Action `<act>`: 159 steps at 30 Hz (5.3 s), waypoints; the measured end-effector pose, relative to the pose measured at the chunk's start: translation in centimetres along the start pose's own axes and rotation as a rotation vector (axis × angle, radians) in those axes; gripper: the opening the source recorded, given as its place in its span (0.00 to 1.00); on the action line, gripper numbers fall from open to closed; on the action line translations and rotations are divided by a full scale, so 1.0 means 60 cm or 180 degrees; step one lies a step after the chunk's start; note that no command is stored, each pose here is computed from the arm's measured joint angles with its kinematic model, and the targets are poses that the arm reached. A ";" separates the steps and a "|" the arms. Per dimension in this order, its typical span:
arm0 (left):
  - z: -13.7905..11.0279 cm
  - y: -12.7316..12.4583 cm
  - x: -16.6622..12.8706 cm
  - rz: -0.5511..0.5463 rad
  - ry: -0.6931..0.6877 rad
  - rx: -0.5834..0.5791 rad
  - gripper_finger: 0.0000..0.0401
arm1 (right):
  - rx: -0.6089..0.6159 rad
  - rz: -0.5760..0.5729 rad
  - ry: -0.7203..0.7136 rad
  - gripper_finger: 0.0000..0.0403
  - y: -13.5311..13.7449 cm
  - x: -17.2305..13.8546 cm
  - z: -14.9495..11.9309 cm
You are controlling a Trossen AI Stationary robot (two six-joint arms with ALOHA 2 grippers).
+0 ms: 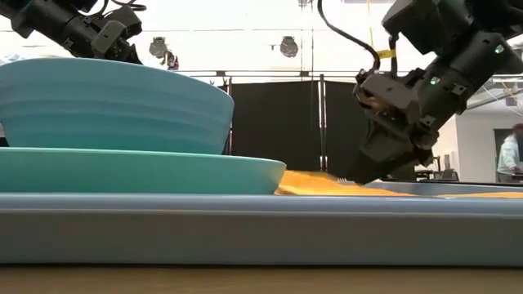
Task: Set up tray
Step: Put the yellow napkin to the right of the blue plate on the blue serving tray, then put the yellow knife to the yellow napkin on the blue serving tray
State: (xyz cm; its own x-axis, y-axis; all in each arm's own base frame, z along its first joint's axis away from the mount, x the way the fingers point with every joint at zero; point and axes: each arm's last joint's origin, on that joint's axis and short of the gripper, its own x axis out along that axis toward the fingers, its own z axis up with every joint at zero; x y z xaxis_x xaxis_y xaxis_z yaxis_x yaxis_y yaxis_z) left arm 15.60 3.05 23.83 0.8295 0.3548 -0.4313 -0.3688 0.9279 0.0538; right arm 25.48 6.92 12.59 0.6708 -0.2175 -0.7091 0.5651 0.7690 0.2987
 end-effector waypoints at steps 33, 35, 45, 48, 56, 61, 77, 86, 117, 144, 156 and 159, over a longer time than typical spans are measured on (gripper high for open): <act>0.004 0.000 0.000 -0.0004 -0.0083 -0.0041 0.22 | -0.0866 0.1265 0.0798 0.00 0.085 -0.022 0.075; 0.004 0.000 0.000 -0.0003 -0.0080 -0.0051 0.22 | -0.0934 0.1310 0.0829 0.00 0.087 -0.024 0.083; 0.004 0.000 0.000 -0.0001 -0.0089 -0.0068 0.22 | -0.1154 0.1351 0.1215 0.00 0.064 0.064 0.074; 0.005 0.000 0.000 -0.0002 -0.0091 -0.0087 0.22 | -0.1285 0.1359 0.1307 0.00 0.067 0.085 0.073; 0.004 0.000 0.000 -0.0011 -0.0083 -0.0117 0.22 | -0.1385 0.0801 0.1057 0.00 0.062 0.093 0.084; 0.004 0.000 0.000 -0.0010 -0.0071 -0.0115 0.22 | -0.1237 0.0509 0.0955 0.00 0.058 0.091 0.086; 0.000 0.000 0.000 -0.0005 0.0001 -0.0085 0.22 | -0.0920 0.0452 0.1140 0.00 0.075 0.078 0.060; 0.000 0.000 0.000 -0.0004 0.0001 -0.0088 0.22 | -0.0875 0.0487 0.1186 0.00 0.082 0.074 0.051; -0.001 -0.001 0.000 -0.0052 0.0022 -0.0087 0.22 | -0.0386 -0.1959 -0.0320 0.13 -0.203 -0.206 0.290; -0.005 0.000 0.000 -0.0025 0.0097 0.0022 0.22 | 0.0660 -0.2419 0.1297 0.37 -0.322 -0.165 0.168; -0.005 0.000 0.000 -0.0025 0.0095 0.0020 0.22 | 0.1022 -0.2360 0.1245 0.46 -0.352 -0.132 0.119; -0.005 0.000 0.000 -0.0024 0.0095 0.0018 0.22 | 0.1047 -0.2345 0.1155 0.46 -0.357 -0.125 0.113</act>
State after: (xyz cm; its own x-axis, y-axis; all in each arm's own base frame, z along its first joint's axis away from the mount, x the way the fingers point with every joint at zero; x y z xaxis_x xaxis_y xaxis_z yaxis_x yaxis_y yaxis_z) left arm 15.47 3.00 23.56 0.8194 0.3441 -0.4584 -0.3600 0.9313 0.0556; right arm 11.60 -11.96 15.86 -0.0807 -0.3423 -0.9361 0.9406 0.2846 -0.1851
